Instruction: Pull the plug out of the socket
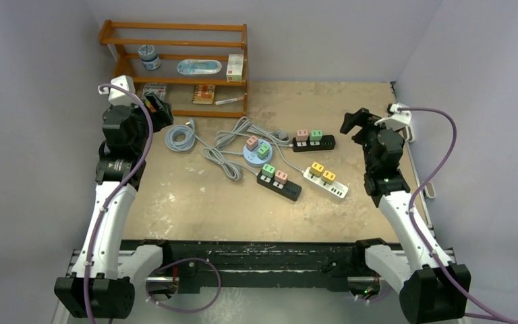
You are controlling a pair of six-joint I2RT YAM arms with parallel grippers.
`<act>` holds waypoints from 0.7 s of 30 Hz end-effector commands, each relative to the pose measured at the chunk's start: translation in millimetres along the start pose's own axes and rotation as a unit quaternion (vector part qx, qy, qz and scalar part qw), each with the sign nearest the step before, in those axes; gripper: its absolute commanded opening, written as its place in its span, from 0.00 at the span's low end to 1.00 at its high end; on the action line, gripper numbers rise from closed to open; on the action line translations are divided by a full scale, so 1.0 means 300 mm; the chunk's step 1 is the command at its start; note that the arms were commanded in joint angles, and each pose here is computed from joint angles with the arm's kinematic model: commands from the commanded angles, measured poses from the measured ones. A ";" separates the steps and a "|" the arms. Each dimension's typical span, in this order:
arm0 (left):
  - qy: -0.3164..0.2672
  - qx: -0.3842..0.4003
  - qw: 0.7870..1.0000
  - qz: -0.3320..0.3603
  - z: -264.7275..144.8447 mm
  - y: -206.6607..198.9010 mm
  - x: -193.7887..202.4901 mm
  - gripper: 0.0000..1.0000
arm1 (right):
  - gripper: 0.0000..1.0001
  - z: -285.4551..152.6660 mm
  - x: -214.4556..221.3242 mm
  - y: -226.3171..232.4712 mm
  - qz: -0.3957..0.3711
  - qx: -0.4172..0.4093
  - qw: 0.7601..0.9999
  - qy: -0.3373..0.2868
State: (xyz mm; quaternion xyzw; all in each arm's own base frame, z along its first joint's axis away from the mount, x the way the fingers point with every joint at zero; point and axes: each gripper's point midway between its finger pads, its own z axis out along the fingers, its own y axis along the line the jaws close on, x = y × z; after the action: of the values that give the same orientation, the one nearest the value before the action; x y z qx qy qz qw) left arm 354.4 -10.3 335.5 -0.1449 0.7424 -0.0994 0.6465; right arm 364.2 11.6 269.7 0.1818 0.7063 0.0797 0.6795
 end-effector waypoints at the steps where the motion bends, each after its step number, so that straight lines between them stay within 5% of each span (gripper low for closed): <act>1: -0.026 0.006 1.000 0.013 0.016 -0.005 -0.051 0.69 | 0.95 0.014 -0.096 0.060 0.000 -0.028 0.999 -0.032; 2: -0.019 0.016 1.000 0.017 0.019 -0.016 -0.042 0.70 | 0.96 0.018 -0.089 0.070 -0.002 -0.032 0.999 -0.028; 5: 0.029 0.044 0.999 0.012 0.027 -0.056 -0.003 0.99 | 0.99 0.039 -0.058 0.103 -0.005 -0.048 0.999 -0.010; 10: 0.099 0.179 0.979 -0.013 0.008 -0.211 0.086 1.00 | 0.99 0.083 -0.010 0.190 -0.016 -0.076 0.997 0.024; 16: 0.132 0.341 0.929 0.047 -0.150 -0.362 0.158 1.00 | 0.99 0.095 0.165 0.388 -0.123 -0.148 0.975 0.106; 21: 0.160 0.341 0.924 0.071 -0.136 -0.358 0.211 1.00 | 0.97 0.122 0.365 0.551 -0.178 -0.220 0.936 0.208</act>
State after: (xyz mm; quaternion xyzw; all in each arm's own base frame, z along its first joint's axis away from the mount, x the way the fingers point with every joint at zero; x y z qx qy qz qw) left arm 323.1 -122.8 320.7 0.0997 0.7712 -0.3088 0.5477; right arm 416.6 159.6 237.0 -0.0333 0.7950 0.1362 0.5902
